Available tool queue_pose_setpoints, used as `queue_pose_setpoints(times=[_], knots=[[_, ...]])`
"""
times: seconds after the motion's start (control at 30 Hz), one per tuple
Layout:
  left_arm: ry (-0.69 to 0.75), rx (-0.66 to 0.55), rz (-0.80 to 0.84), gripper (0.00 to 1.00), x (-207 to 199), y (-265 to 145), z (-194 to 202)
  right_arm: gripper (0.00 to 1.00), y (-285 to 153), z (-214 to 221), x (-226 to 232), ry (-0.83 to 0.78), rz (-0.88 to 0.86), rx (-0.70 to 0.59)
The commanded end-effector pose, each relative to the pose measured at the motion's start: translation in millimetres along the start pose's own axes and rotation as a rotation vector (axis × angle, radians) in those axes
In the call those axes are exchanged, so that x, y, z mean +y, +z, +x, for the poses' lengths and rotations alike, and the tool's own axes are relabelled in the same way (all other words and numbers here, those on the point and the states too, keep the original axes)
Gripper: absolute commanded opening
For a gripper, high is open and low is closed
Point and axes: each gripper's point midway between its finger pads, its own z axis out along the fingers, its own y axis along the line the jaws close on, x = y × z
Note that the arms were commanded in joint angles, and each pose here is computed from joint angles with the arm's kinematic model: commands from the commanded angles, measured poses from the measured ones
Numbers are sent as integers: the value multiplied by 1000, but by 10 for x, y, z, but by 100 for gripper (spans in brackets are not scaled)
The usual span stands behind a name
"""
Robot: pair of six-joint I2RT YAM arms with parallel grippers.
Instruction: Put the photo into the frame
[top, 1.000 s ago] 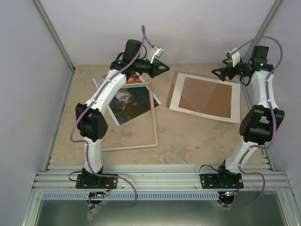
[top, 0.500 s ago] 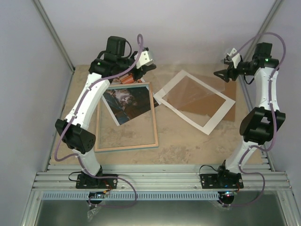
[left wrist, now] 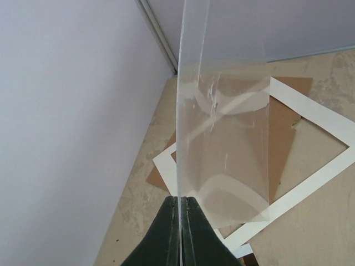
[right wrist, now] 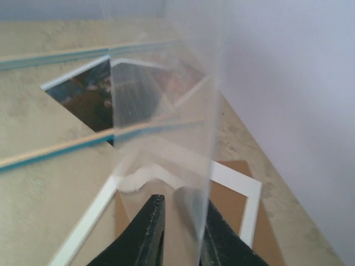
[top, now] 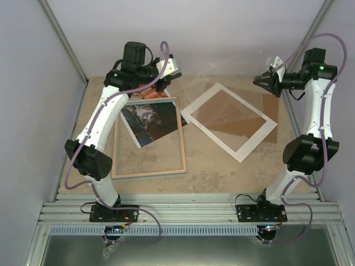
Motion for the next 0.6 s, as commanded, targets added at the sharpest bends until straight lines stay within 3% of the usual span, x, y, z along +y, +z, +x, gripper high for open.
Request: queue_pose_setpoints(times=[0.0,0.07,0.23,0.3,0.33,0.37,0.57], knots=[[23,-40,-22,0,68,-13,-83,10,-39,-236,197,27,-42,-76],[3,-41,-38,0,117,-26,-64,1,-53,-278,195,47,-40,-81],[-119,-69,-128,0,357,-101,-39,1,-170,-540,248,70,-34,-141],[-189,-67,-187,18,456,-137,-13,1,-237,-699,249,73,-18,-172],[-220,-63,-212,37,492,-156,11,1,-272,-779,245,87,-10,-193],[-254,-58,-228,46,508,-169,43,1,-307,-852,262,119,-9,-213],[-603,-44,-407,81,880,-589,586,1,-469,-1180,425,212,-11,-340]])
